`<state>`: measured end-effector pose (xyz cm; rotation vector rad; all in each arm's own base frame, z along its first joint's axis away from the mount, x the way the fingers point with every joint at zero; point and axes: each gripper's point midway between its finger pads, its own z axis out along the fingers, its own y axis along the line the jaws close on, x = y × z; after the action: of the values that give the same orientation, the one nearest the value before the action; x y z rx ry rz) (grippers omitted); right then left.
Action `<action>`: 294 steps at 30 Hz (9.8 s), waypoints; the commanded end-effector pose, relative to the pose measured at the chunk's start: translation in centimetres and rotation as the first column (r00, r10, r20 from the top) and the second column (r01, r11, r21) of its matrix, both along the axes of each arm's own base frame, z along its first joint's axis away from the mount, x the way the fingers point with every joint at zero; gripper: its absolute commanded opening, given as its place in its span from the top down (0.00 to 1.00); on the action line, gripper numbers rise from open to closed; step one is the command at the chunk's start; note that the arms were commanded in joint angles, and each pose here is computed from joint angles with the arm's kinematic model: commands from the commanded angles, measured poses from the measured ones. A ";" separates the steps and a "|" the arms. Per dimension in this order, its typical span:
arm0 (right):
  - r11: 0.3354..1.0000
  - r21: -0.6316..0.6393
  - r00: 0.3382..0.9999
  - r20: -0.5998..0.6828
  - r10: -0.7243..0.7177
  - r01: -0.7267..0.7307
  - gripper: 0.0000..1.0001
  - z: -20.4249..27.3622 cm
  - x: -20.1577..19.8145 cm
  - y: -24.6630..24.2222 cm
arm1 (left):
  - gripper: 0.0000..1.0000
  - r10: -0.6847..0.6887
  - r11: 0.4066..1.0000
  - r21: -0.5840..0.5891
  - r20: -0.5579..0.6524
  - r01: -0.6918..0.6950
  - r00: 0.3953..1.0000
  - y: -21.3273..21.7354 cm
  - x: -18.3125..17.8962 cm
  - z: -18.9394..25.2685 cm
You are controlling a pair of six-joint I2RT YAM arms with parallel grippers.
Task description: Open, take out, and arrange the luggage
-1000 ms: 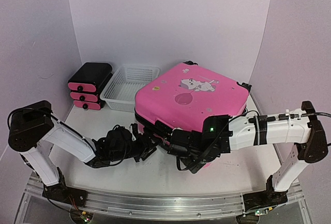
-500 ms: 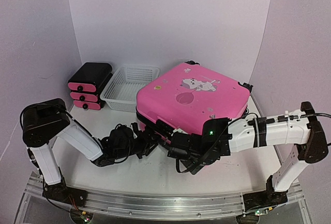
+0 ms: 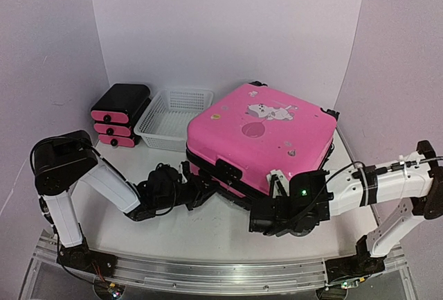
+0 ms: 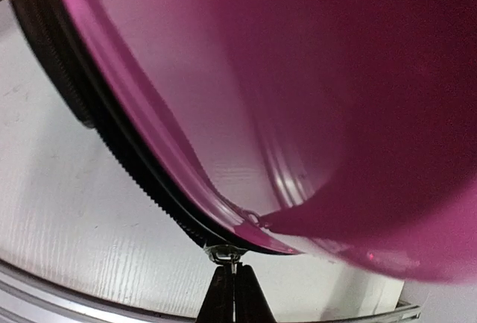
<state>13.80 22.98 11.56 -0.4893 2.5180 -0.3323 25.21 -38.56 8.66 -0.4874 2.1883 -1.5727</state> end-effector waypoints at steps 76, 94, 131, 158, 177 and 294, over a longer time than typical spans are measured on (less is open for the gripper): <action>0.849 0.354 0.919 0.116 0.376 -0.392 0.09 13.6 1.6 7.4 | 0.64 -0.519 0.851 0.404 0.553 0.335 0.652 -3.5 -1.8 6.7; 0.847 0.355 0.917 0.115 0.381 -0.396 0.09 13.7 1.5 7.6 | 0.84 -0.486 0.872 0.363 0.567 0.328 0.665 -3.8 -1.6 6.8; 0.597 0.084 0.589 0.314 0.744 -0.798 0.51 4.2 3.4 19.0 | 1.00 -0.501 0.651 0.752 0.524 -0.098 0.689 5.3 3.7 5.8; 0.796 -0.154 0.752 0.263 0.604 -0.585 0.57 -2.7 13.8 17.8 | 1.00 -0.564 0.660 0.751 0.511 -0.018 0.648 5.3 4.3 6.2; 0.785 -0.074 0.788 -0.033 0.615 -0.615 1.00 -8.8 10.7 10.8 | 1.00 -0.528 0.673 0.739 0.497 -0.017 0.689 5.7 6.1 6.0; 0.150 0.541 0.244 -0.104 -0.964 0.827 1.00 -7.3 1.6 -23.1 | 1.00 -0.500 0.714 0.689 0.627 -0.125 0.597 -5.2 26.3 9.1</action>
<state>20.77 5.50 6.85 1.4732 1.9623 0.3571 44.42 -46.51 12.82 0.7457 2.0278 -0.8209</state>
